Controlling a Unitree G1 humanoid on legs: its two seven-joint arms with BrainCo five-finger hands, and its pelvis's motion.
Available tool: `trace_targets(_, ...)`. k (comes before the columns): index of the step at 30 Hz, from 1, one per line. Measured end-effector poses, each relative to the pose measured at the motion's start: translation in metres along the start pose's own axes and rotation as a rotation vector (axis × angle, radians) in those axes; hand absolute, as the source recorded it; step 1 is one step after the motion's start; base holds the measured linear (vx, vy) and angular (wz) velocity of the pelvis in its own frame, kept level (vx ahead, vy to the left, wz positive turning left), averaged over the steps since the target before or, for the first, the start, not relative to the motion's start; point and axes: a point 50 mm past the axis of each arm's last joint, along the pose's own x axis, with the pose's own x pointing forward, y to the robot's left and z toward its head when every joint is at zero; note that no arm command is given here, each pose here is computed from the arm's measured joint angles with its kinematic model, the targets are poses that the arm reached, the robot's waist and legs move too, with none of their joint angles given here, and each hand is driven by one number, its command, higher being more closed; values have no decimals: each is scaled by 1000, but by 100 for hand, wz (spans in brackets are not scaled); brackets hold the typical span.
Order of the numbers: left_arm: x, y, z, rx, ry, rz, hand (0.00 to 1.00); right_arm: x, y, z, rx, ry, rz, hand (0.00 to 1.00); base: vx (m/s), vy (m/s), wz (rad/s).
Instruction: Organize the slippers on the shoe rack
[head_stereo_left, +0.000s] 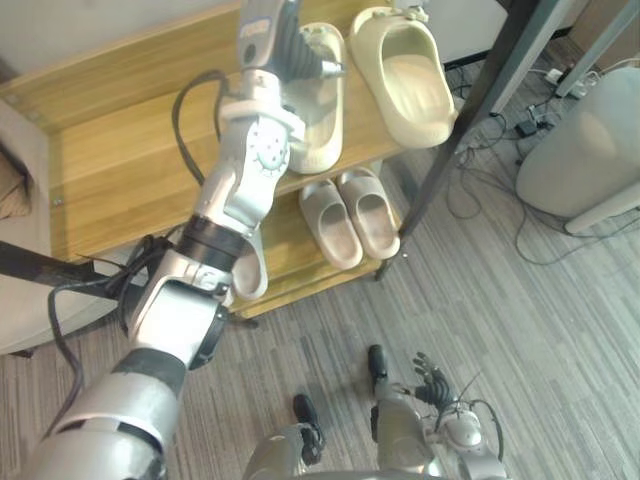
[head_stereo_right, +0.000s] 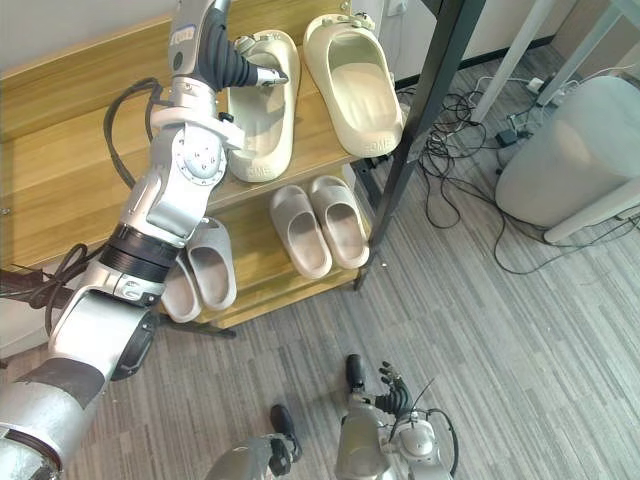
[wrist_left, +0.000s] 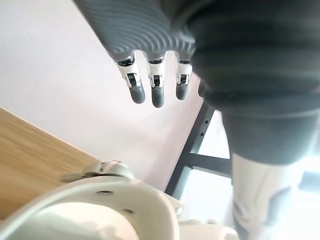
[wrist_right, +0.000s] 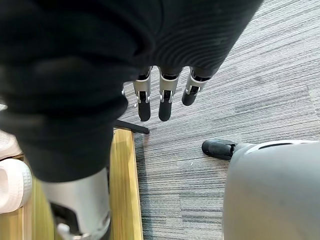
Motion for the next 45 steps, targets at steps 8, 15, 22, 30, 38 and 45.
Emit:
trace_targets(8, -40, -6, -10, -305, 116, 52, 0, -2, -1, -5, -1, 20, -6, 0, -5, 14, 6)
trace_targets(15, -87, -21, -42, -563, 321, 10, 0, -5, -2, -11, -30, 46, -5, 0, -7, 0, 7)
trace_targets(22, -114, -33, -47, -763, 421, -53, 0, -7, -2, -16, -32, 78, 4, 0, 16, 2, 8)
trace_targets(30, -146, -56, -45, -930, 529, -161, 0, -5, 1, -20, -69, 105, 22, 0, -27, -12, 4)
trace_targets(38, -145, -68, -25, -1011, 487, -236, 0, -5, 2, -21, -76, 114, 25, 0, -12, -15, 4)
trace_targets(45, -138, -87, -2, -1077, 463, -321, 0, -6, 2, -27, -78, 147, 26, 0, -1, 6, 0)
